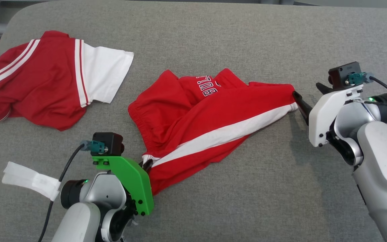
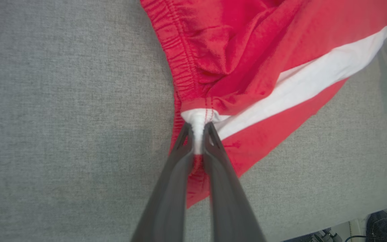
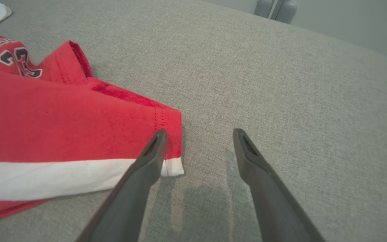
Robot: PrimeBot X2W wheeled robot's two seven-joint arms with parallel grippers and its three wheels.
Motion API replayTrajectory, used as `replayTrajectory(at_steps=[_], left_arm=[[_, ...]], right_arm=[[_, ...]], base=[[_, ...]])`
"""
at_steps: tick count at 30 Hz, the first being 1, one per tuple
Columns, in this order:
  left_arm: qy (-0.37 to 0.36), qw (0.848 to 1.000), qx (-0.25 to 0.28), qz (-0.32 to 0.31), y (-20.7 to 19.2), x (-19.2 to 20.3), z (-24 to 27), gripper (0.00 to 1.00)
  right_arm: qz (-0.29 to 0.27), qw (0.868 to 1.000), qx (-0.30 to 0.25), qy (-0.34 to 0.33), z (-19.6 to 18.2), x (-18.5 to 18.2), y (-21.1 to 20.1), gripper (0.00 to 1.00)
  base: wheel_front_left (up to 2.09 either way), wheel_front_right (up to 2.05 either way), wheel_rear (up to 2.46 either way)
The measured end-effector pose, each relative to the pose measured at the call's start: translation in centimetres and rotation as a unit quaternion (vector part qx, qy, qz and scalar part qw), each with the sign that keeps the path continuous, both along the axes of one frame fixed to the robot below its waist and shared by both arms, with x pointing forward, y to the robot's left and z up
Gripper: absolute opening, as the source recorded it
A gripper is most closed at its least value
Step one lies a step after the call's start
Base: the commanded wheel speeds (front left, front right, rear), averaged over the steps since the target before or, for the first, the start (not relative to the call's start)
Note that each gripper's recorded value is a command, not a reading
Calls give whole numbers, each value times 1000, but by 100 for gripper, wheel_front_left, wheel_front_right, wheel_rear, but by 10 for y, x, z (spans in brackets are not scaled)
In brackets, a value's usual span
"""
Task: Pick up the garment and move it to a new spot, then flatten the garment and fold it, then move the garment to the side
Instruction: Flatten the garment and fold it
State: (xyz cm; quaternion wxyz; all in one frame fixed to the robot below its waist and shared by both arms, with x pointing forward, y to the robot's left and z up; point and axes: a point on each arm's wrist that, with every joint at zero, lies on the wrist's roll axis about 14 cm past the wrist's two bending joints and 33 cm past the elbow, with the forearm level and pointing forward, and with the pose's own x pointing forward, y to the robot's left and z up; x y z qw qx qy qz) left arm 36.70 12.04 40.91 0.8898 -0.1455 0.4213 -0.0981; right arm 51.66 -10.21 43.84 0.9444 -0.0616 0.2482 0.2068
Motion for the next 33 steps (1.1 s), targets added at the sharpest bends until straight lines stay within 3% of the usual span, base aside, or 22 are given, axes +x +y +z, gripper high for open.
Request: replayTrajectory(at_steps=[6, 11, 12, 13, 18, 20, 21, 28, 33], left_arm=[[2, 1000, -2, 4, 1, 2, -5, 0], [-5, 1000, -5, 9, 2, 6, -5, 0], [-7, 1000, -5, 10, 3, 6, -5, 0], [-13, 1000, -5, 13, 4, 8, -4, 0], [-22, 1000, -5, 16, 5, 13, -4, 0], [-26, 1000, -5, 18, 6, 15, -5, 0], [-30, 999, -5, 18, 6, 16, -4, 0], [-98, 994, -27, 43, 6, 36, 15, 0], [-186, 979, -57, 64, 7, 59, 54, 0]], right_arm=[[7, 997, 13, 71, -34, -17, 11, 100], [9, 996, 17, 83, -44, -21, 14, 100], [9, 997, 18, 81, -44, -21, 14, 88], [9, 997, 19, 80, -44, -20, 15, 54], [8, 996, 20, 87, -48, -18, 17, 36], [9, 996, 20, 90, -49, -17, 18, 7], [9, 996, 19, 91, -49, -16, 18, 0], [-1, 997, 33, 65, -38, -9, 16, 0], [-24, 994, 106, 10, 2, 2, 17, 0]], base=[[0, 0, 0], [0, 0, 0], [0, 0, 0], [0, 0, 0], [0, 0, 0], [0, 0, 0], [0, 0, 0], [0, 0, 0], [0, 0, 0]])
